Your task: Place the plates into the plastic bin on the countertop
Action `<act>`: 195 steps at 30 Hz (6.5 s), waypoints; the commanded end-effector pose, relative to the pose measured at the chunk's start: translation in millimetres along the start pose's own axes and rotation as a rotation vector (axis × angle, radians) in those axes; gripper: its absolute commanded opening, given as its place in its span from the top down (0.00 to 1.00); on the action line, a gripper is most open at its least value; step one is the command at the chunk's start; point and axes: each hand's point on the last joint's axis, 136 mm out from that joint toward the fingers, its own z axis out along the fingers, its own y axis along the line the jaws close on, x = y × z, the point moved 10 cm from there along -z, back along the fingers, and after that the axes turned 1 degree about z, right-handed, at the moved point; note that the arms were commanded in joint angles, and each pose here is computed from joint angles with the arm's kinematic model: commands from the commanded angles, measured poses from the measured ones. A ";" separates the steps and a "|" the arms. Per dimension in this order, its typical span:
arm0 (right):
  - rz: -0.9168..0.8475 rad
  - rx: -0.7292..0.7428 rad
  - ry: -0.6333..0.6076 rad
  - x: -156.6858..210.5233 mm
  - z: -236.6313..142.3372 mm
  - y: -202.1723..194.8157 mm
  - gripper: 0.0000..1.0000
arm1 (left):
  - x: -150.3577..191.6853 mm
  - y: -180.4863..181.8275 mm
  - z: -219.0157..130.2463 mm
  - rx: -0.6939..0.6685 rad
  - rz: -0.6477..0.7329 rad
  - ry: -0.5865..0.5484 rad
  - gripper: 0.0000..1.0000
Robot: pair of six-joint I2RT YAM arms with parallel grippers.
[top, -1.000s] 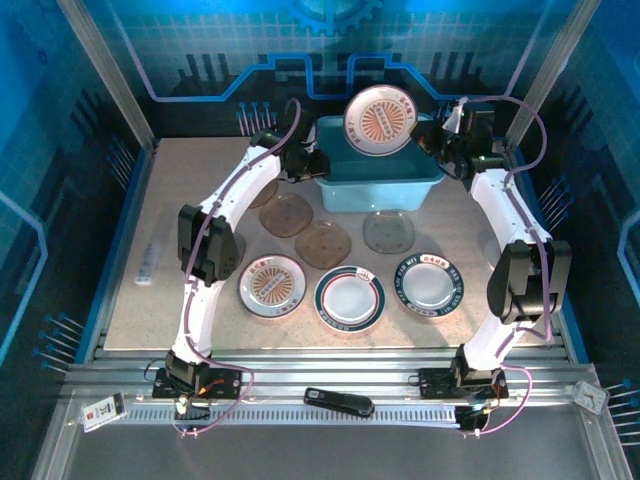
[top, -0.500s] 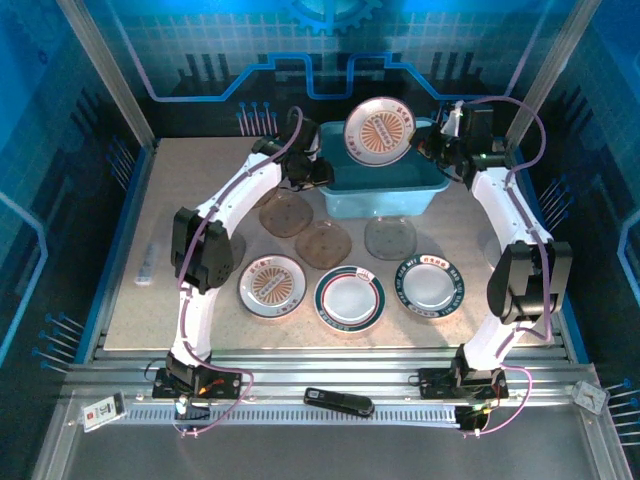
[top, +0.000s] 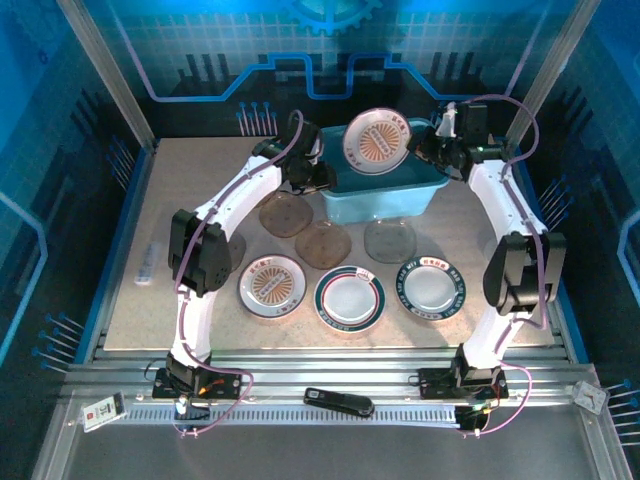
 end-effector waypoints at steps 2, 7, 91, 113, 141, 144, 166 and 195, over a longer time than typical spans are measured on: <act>-0.063 -0.060 0.033 -3.6 9.3 18.0 1.00 | 0.4 -16.3 -26.1 0.049 0.048 -0.017 0.55; -0.078 -0.069 0.064 -3.8 22.1 18.6 1.00 | -3.3 -18.9 -36.6 0.048 0.087 -0.061 0.43; -0.271 0.303 0.328 44.4 130.7 -17.2 0.44 | -53.3 7.8 0.9 0.124 0.130 -0.039 0.29; -0.491 0.217 0.101 21.2 -16.5 88.9 0.21 | -46.6 6.5 -54.4 0.070 0.171 -0.135 0.19; 0.135 0.599 0.299 192.3 -141.3 -137.4 0.37 | 15.7 49.0 -79.6 0.098 0.124 -0.117 0.18; 0.144 0.648 0.316 191.2 -134.8 -148.4 0.39 | 16.5 51.9 -79.6 0.101 0.122 -0.115 0.18; 0.186 0.785 0.418 206.9 -105.2 -192.5 0.39 | 17.8 62.4 -68.2 0.092 0.118 -0.077 0.18; 0.240 0.768 0.359 195.3 -90.5 -193.6 0.47 | 19.5 64.3 -62.7 0.094 0.112 -0.054 0.19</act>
